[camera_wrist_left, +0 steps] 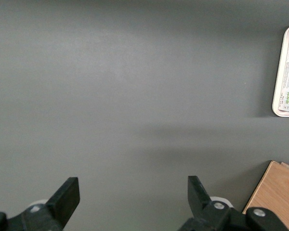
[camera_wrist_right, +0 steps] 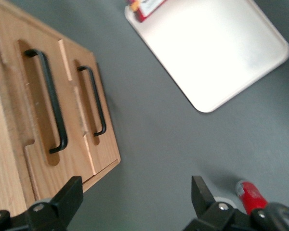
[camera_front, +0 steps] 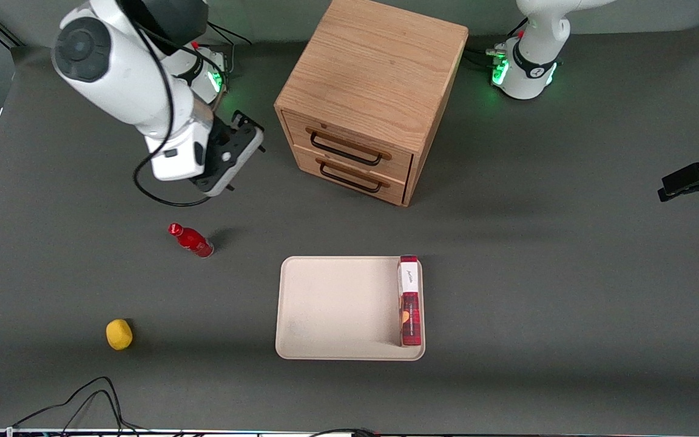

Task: Open upper drawer
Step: 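Move the right gripper toward the upper drawer's black handle, then hook the right gripper onto the upper drawer's black handle, then pull the upper drawer outward from the cabinet with the right gripper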

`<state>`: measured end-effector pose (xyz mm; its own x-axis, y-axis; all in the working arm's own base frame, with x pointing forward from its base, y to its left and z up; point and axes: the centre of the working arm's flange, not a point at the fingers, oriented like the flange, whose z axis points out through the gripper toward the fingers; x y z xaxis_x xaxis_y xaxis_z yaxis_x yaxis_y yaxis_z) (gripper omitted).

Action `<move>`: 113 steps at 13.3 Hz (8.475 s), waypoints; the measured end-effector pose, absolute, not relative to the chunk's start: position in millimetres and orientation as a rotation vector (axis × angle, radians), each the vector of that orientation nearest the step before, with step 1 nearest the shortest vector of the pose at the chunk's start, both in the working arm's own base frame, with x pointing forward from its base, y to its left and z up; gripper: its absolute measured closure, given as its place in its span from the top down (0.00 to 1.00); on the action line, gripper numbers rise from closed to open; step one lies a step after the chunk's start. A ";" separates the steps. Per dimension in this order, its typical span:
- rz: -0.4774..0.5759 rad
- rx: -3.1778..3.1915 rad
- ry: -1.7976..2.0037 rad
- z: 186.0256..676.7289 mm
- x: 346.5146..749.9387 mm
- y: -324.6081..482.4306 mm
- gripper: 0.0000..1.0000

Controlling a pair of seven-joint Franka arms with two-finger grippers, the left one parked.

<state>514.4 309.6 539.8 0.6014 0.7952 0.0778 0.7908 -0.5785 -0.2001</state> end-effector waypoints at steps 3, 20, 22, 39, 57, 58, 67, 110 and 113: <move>0.046 -2.543 -1.447 522.0 507.0 335.0 1.00; 0.024 -2.484 -1.471 455.2 493.5 414.4 1.00; 0.041 -2.504 -1.454 447.0 490.2 419.7 1.00; 0.115 -2.510 -1.458 423.5 466.3 437.9 1.00; 0.065 -2.502 -1.458 387.1 484.6 442.1 1.00; 0.059 -2.509 -1.460 384.6 489.3 440.0 1.00; 0.026 -2.523 -1.450 383.2 510.8 434.4 1.00; -0.119 -2.569 -1.416 386.7 609.5 371.9 1.00; -0.116 -2.565 -1.421 387.2 613.8 369.5 1.00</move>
